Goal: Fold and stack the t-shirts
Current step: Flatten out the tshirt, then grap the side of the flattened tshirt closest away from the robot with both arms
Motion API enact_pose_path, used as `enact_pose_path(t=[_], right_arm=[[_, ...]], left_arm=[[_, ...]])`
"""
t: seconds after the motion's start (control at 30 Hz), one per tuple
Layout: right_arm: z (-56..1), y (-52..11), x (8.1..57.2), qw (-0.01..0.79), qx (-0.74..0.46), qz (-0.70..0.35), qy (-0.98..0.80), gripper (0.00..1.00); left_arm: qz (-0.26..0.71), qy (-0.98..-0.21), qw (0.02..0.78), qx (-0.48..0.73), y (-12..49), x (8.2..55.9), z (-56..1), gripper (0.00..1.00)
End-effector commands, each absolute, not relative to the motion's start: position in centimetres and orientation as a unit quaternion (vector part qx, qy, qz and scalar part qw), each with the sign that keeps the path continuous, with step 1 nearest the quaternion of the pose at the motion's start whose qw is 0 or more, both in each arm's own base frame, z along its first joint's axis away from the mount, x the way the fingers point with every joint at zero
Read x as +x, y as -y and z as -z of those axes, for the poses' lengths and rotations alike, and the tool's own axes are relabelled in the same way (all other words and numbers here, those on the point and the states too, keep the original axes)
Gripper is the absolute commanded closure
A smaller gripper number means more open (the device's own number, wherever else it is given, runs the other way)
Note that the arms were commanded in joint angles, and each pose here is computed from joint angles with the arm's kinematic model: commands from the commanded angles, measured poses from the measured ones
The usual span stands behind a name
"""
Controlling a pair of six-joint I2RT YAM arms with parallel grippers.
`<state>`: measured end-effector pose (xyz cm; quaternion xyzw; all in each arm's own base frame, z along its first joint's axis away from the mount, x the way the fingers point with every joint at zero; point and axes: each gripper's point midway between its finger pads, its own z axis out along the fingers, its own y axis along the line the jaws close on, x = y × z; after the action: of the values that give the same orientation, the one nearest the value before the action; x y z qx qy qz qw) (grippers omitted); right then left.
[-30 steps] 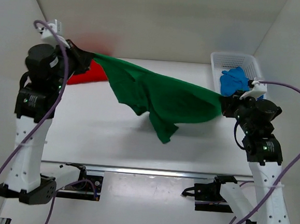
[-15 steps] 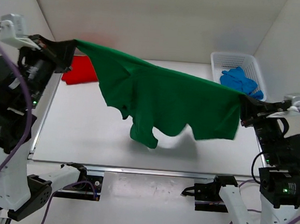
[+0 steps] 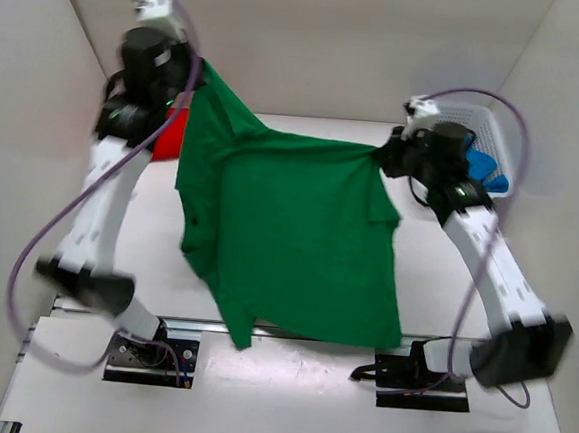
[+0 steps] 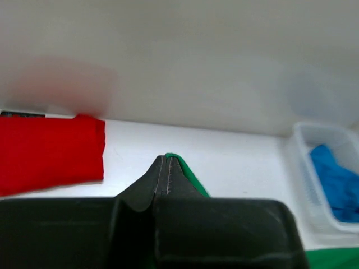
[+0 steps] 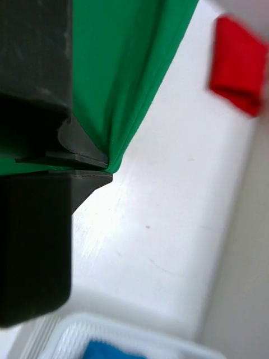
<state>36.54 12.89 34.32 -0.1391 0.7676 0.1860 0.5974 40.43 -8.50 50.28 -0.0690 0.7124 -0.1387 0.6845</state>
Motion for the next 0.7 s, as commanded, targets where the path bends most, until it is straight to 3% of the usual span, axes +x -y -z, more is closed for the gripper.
enact_pose_path(t=[0.0,0.07,0.1,0.13,0.17,0.27,0.3,0.47,0.6,0.67], right_arm=[[-32.8,-13.4,43.2,0.604,-0.147,-0.157,-0.767,1.00],[-28.7,-13.7,48.2,0.567,-0.151,-0.135,-0.798,1.00],[-30.7,-14.0,51.1,0.581,-0.149,-0.117,-0.791,0.86],[-30.4,-14.0,52.0,0.575,-0.148,-0.107,-0.797,0.79],[-27.8,-14.3,53.1,0.549,-0.150,-0.085,-0.818,0.72],[-29.0,-14.9,54.3,0.554,-0.152,-0.037,-0.817,0.39],[-29.7,-14.4,53.7,0.558,-0.147,-0.021,-0.816,0.36],[-27.5,-13.4,48.9,0.534,-0.127,-0.016,-0.836,0.34],[-24.5,-12.0,42.9,0.493,-0.080,-0.047,-0.865,0.36],[-20.3,-11.2,39.2,0.442,-0.056,-0.059,-0.893,0.38]], left_arm=[[0.080,-0.755,0.649,-0.054,9.4,49.3,-44.2,1.00],[0.055,-0.774,0.629,-0.049,9.8,53.5,-41.6,1.00],[0.043,-0.774,0.630,-0.047,10.3,56.8,-40.7,1.00],[0.040,-0.777,0.627,-0.045,10.5,57.8,-40.1,0.96],[0.033,-0.788,0.614,-0.041,10.6,58.2,-38.8,0.77],[0.060,-0.789,0.610,-0.048,10.2,58.1,-38.3,0.50],[0.055,-0.803,0.591,-0.044,10.2,58.1,-35.7,0.47],[0.039,-0.831,0.553,-0.040,8.4,51.5,-33.1,0.45],[0.041,-0.892,0.450,-0.021,9.0,44.7,-25.8,0.45],[0.037,-0.912,0.409,-0.022,8.4,40.6,-22.1,0.44]])
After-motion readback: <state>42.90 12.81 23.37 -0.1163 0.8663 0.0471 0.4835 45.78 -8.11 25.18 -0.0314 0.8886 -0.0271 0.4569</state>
